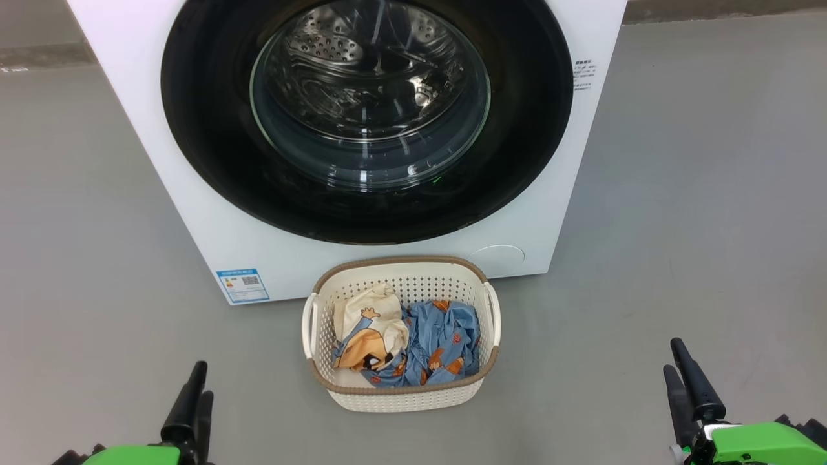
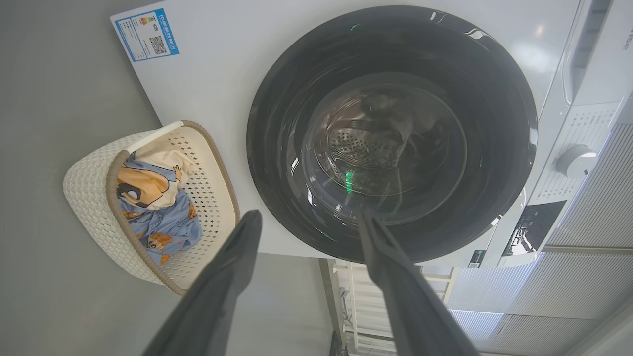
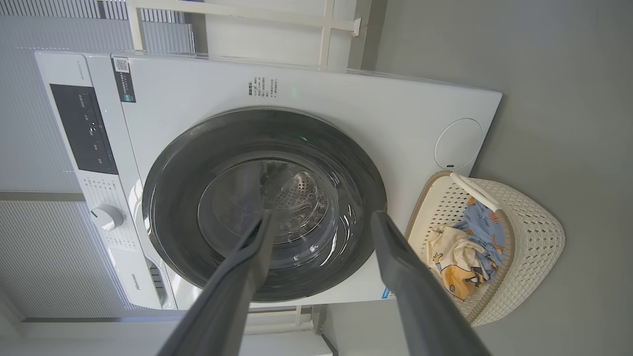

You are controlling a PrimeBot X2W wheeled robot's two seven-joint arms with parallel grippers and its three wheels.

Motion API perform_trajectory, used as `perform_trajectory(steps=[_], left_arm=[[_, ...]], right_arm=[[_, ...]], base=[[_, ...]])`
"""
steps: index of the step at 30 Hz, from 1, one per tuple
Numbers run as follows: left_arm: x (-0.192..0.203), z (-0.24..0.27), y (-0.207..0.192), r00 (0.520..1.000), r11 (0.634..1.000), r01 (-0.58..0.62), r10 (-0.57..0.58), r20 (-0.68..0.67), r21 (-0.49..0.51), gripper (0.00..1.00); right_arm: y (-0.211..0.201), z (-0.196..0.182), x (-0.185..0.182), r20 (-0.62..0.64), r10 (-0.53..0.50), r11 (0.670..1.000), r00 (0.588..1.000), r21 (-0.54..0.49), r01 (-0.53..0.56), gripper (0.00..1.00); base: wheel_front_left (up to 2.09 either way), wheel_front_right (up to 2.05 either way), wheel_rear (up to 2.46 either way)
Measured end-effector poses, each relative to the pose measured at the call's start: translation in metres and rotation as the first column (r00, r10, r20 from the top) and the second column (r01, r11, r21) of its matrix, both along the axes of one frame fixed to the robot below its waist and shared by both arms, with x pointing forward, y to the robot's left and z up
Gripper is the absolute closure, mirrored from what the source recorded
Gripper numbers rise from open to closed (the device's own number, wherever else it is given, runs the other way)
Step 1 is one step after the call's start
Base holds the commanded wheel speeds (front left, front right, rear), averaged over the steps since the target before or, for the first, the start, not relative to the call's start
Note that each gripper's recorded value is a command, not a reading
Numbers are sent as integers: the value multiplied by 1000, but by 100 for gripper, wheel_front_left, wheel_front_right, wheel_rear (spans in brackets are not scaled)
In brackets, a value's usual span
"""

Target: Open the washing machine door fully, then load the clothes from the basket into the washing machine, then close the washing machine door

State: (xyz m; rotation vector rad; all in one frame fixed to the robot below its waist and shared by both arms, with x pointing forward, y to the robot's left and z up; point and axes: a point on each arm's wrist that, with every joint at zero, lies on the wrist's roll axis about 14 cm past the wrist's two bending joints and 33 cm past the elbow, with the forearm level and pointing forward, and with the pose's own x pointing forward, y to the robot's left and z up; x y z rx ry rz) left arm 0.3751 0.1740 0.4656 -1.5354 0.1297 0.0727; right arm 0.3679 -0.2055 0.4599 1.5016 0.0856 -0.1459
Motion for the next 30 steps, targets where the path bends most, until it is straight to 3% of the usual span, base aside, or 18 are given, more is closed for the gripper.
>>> perform_trajectory(steps=[15,25,30], left_arm=[[7,8,1,999,982,20,-25,26,188,0],[9,12,0,998,939,34,-49,37,343,0],[10,13,0,996,896,50,-74,39,441,0]], right_arm=[[-1,13,11,23,39,981,999,-190,-33,0],[0,22,17,35,73,931,997,-361,-56,0],[-2,24,17,31,87,895,996,-441,-64,0]], base=[[0,0,0],[0,0,0],[0,0,0]])
